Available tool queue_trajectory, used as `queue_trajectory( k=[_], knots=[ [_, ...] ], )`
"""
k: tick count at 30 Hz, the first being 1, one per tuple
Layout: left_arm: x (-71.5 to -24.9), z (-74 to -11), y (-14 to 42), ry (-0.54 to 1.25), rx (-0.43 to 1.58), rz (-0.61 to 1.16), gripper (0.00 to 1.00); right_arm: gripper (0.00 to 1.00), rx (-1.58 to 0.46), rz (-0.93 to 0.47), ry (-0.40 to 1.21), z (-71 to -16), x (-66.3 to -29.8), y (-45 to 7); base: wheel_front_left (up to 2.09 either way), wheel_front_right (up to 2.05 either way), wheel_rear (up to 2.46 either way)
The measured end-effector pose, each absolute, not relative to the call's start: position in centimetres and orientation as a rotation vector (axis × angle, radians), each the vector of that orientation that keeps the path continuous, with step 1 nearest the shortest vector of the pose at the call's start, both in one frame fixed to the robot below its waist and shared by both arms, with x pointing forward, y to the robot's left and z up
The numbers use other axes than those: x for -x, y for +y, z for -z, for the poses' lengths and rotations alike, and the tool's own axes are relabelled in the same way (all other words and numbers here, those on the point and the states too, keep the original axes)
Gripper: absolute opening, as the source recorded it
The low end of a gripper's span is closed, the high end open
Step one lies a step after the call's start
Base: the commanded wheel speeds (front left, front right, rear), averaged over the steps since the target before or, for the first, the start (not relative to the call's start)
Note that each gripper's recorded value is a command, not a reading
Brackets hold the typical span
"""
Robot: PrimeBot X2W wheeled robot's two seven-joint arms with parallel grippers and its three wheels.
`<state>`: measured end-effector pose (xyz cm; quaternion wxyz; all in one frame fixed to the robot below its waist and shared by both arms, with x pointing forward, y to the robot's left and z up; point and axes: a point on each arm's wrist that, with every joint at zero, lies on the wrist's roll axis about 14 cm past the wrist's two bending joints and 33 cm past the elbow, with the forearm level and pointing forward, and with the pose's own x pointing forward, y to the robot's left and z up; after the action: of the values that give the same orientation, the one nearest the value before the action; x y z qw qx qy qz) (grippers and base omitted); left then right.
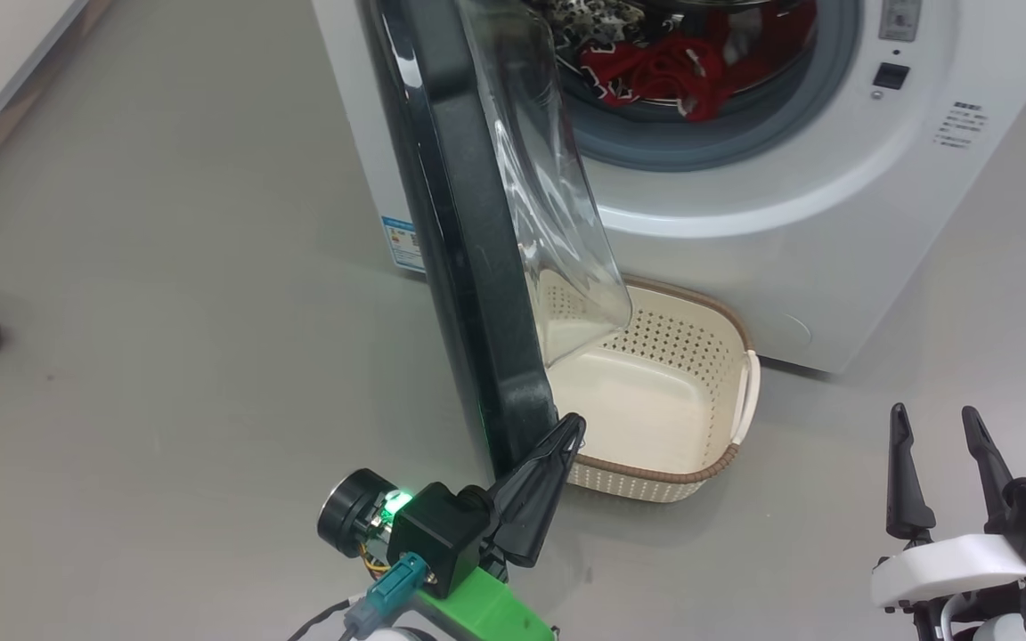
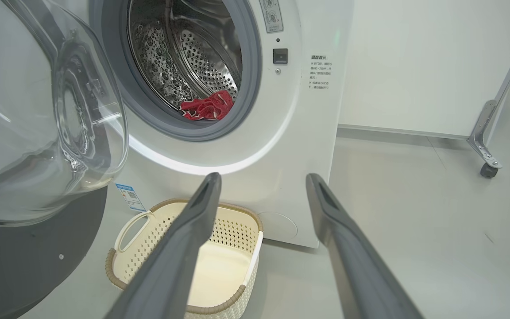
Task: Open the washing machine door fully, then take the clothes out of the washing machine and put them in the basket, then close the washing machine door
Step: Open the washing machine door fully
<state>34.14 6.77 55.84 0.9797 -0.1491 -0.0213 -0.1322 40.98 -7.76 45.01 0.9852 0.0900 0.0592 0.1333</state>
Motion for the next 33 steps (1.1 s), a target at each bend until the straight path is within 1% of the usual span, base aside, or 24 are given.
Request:
queue_trajectory(
  k=[12,20,27,33],
  knots=[
    [-33.3,-55.2,10.1,-0.041,0.290,0.140,0.00,1.00,-0.183,-0.344,0.139,-44.4,-41.6,-5.1,0.00,0.00,0.00],
    [-32.7,-54.8,14.3,-0.045,0.265,0.000,0.00,1.00,-0.181,-0.380,0.151,-44.0,-41.7,-3.7,0.00,0.00,0.00],
    [-31.8,-54.5,16.9,-0.049,0.237,-0.088,0.00,1.00,-0.179,-0.404,0.148,-44.2,-41.9,-2.9,0.00,0.00,0.00],
    [-30.6,-53.6,20.7,-0.036,0.205,-0.210,0.00,1.00,-0.182,-0.437,0.151,-44.2,-41.6,-1.9,0.00,0.00,0.00]
  ],
)
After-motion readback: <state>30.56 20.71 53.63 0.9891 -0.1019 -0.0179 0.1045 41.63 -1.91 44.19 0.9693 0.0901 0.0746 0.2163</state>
